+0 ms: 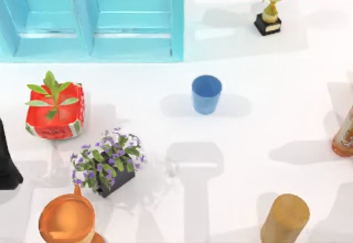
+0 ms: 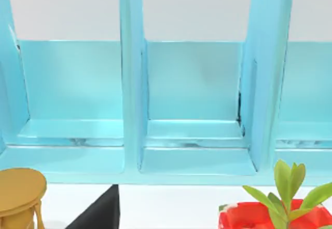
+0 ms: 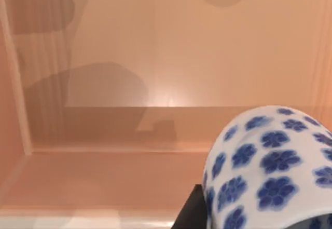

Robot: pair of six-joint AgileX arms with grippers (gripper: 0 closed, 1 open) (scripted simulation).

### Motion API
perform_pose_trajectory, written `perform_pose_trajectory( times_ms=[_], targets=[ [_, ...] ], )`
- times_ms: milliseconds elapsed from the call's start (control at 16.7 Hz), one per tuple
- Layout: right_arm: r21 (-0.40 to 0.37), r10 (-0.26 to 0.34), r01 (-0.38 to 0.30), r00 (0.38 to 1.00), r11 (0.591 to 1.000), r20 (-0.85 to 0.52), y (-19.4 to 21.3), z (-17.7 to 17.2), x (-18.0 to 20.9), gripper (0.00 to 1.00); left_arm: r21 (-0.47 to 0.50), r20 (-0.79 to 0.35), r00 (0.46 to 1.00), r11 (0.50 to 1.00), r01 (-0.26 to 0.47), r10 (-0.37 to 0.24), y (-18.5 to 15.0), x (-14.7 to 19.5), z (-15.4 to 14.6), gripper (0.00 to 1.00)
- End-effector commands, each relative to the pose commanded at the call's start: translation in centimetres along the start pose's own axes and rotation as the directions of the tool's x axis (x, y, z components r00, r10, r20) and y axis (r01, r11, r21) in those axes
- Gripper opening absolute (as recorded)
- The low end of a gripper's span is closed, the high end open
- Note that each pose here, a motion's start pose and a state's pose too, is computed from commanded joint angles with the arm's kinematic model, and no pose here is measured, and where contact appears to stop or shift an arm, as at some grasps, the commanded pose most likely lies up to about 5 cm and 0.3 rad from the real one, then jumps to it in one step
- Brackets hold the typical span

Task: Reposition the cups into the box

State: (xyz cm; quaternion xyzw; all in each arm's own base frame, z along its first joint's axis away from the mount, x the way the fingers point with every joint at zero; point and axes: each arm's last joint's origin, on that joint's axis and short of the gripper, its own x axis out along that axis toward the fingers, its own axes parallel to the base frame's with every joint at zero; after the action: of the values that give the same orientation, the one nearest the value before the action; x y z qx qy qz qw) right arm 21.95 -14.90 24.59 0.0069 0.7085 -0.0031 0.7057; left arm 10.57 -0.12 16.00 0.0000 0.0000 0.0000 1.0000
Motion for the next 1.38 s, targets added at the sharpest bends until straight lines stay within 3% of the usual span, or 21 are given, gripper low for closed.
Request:
perform_pose_trajectory(
  times_ms=[240, 540, 1320, 1380],
  targets=[
    [0.000, 0.001, -0.001, 1.000, 1.000, -0.001, 0.1, -0.2, 2.5, 0.00, 0.000, 0.000, 1.000, 1.000, 0.000, 0.000, 0.0, 0.0, 0.0, 1.00],
    [-0.004, 0.002, -0.002, 1.000, 1.000, -0.003, 0.1, -0.2, 2.8, 0.00, 0.000, 0.000, 1.000, 1.000, 0.000, 0.000, 0.0, 0.0, 0.0, 1.00],
    [-0.004, 0.002, -0.002, 1.000, 1.000, -0.003, 0.1, -0.2, 2.8, 0.98, 0.000, 0.000, 1.000, 1.000, 0.000, 0.000, 0.0, 0.0, 0.0, 1.00],
    [-0.004, 0.002, -0.002, 1.000, 1.000, -0.003, 0.1, -0.2, 2.8, 1.00, 0.000, 0.000, 1.000, 1.000, 0.000, 0.000, 0.0, 0.0, 0.0, 1.00]
  ],
)
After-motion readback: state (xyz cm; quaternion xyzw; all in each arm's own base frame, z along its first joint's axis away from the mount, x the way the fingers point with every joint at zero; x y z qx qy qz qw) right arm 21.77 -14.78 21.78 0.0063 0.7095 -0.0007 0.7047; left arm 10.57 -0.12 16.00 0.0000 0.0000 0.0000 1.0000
